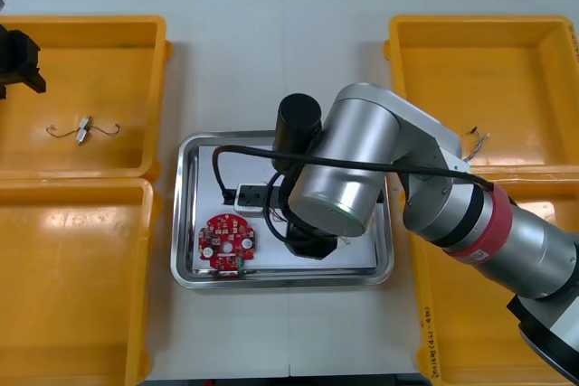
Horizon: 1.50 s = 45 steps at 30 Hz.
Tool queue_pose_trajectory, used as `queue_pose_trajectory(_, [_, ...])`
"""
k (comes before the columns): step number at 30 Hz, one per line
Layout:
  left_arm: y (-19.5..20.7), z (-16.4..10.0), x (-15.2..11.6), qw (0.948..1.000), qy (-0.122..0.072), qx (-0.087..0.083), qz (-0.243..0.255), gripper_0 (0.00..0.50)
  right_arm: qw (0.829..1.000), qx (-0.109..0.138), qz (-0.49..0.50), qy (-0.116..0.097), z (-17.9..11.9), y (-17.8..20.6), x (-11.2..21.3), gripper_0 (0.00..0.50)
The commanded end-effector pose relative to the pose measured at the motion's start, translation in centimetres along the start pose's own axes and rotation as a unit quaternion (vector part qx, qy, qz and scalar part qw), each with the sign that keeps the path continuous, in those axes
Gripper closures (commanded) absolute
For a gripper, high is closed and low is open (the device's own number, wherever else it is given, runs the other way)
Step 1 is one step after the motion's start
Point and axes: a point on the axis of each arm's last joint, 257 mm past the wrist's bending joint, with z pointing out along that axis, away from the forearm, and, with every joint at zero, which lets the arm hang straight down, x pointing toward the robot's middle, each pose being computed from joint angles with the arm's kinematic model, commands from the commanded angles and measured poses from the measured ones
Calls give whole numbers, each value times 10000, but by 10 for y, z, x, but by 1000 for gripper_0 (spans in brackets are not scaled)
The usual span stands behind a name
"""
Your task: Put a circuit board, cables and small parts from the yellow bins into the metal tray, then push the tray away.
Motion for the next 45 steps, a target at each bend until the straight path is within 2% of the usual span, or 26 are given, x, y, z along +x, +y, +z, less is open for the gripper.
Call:
queue_pose_trajectory(1, [5,-15,-35,9973,-481,57,560,0,9991,68,-406,-70,-2,-1,-18,500])
queue_pose_trajectory(6, [4,3,-43,9955,-583,161,733,0,9983,18,-576,17,1,3,-14,500])
queue_pose_trajectory(19, [-15,32,-50,9900,-773,90,1177,0,9962,-85,-831,262,10,8,4,500])
queue_pose_trajectory(22, [-19,40,-48,9896,-767,99,1212,0,9958,-90,-868,273,10,9,4,500])
queue_pose_trajectory(28, [-33,63,-45,9888,-762,245,1261,0,9948,-113,-952,338,17,12,7,500])
queue_pose_trajectory(40, [-53,78,-36,9883,-663,350,1332,5,9950,-86,-957,278,26,11,4,500])
queue_pose_trajectory(41, [-55,81,-34,9884,-635,365,1328,6,9950,-86,-960,275,26,11,3,323])
queue_pose_trajectory(42, [-55,82,-33,9885,-626,366,1326,9,9950,-79,-960,277,26,10,4,279])
queue_pose_trajectory(43, [-55,85,-33,9888,-625,375,1303,9,9948,-82,-977,278,26,11,3,208])
queue_pose_trajectory(44, [-55,85,-33,9888,-625,375,1303,9,9948,-82,-977,278,26,11,3,208])
queue_pose_trajectory(45, [-56,89,-32,9890,-626,386,1282,12,9948,-123,-975,259,25,12,3,148])
